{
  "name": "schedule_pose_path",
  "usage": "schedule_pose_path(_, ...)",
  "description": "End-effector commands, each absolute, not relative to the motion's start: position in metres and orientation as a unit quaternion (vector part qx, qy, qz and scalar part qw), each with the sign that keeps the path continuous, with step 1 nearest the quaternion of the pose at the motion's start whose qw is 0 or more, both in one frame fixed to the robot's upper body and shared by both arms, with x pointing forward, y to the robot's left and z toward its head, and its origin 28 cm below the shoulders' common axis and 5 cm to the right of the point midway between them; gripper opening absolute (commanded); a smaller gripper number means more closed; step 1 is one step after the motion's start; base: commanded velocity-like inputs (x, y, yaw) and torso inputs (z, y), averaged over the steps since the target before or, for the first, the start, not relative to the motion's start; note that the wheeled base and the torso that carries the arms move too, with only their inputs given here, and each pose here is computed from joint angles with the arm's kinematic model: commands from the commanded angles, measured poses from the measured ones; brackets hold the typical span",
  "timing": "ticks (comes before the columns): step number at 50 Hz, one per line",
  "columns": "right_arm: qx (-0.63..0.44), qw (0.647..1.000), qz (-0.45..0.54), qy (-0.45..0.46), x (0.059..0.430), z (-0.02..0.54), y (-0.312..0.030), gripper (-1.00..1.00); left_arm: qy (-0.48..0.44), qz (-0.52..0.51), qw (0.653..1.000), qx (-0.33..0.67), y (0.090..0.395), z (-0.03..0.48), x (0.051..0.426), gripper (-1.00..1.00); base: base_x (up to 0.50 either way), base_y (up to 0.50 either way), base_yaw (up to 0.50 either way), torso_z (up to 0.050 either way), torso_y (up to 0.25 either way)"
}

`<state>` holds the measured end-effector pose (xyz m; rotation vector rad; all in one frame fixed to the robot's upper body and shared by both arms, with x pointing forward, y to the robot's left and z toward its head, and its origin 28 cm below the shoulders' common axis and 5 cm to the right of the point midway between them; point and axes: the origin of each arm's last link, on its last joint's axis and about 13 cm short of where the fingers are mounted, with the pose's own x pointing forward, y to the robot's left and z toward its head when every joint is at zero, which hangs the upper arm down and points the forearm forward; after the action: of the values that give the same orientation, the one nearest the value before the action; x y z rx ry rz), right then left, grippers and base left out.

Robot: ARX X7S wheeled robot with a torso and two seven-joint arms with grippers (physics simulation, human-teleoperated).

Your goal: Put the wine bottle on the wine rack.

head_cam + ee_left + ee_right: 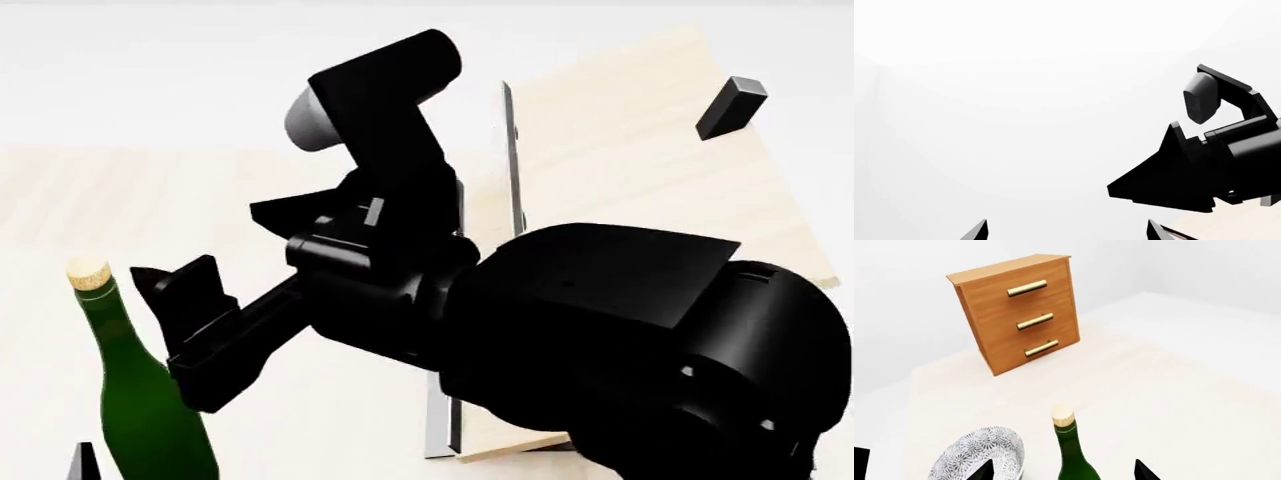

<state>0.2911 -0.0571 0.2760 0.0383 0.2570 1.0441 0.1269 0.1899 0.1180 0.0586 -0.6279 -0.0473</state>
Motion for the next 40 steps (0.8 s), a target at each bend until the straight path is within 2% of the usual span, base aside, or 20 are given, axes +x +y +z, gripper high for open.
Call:
schedule_pose_path(1,-0.009,0.845,0.518,0.135,0.295,0.264,-0.047,1.00,-0.308,-0.024,0.951,0.028,0.190,0.118,0.127,1.00,0.00,0.00,0.00,0.000,0.000)
schedule_pose_path(24,-0.002,0.834,0.533,0.144,0.305,0.243,-0.025,1.00,-0.307,-0.026,0.951,0.026,0.190,0.117,0.127,1.00,0.00,0.00,0.00,0.000,0.000)
schedule_pose_path(40,-0.007,0.850,0.517,0.099,0.316,0.232,-0.010,1.00,-0.306,-0.027,0.951,0.026,0.190,0.116,0.127,1.00,0.00,0.00,0.00,0.000,0.000)
